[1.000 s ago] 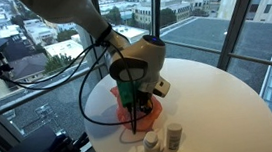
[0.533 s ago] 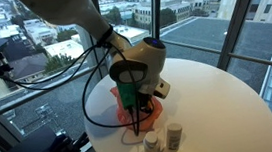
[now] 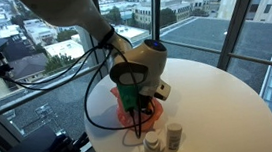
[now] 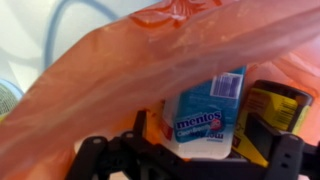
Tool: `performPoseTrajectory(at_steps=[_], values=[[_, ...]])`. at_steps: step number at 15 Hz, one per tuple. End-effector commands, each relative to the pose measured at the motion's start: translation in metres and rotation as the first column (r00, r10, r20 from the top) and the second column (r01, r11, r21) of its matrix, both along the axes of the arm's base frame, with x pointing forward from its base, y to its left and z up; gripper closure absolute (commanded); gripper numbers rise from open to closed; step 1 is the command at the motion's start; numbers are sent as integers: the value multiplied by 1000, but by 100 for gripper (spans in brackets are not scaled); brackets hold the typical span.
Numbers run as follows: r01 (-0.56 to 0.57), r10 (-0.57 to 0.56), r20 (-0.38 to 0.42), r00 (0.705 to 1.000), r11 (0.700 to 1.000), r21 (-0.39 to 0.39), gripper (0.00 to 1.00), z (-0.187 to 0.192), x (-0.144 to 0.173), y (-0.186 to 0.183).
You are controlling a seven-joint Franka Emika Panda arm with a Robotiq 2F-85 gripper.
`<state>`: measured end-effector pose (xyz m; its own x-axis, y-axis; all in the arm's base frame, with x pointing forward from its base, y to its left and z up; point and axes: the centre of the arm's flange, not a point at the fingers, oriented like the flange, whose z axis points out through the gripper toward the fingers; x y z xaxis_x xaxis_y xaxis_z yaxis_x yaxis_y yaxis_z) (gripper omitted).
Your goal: Remove the blue bottle from the plastic bag and put it on the table top
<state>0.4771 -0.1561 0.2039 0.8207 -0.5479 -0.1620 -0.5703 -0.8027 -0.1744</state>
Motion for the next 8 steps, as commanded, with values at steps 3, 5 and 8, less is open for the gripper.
performPoseTrajectory(at_steps=[3,5,8], values=[[-7,6,29,1000,1000,12,0,-4,-4,-6],[-6,6,28,1000,1000,12,0,-5,-4,-7],[-9,9,27,1000,1000,10,0,-6,-4,-7]])
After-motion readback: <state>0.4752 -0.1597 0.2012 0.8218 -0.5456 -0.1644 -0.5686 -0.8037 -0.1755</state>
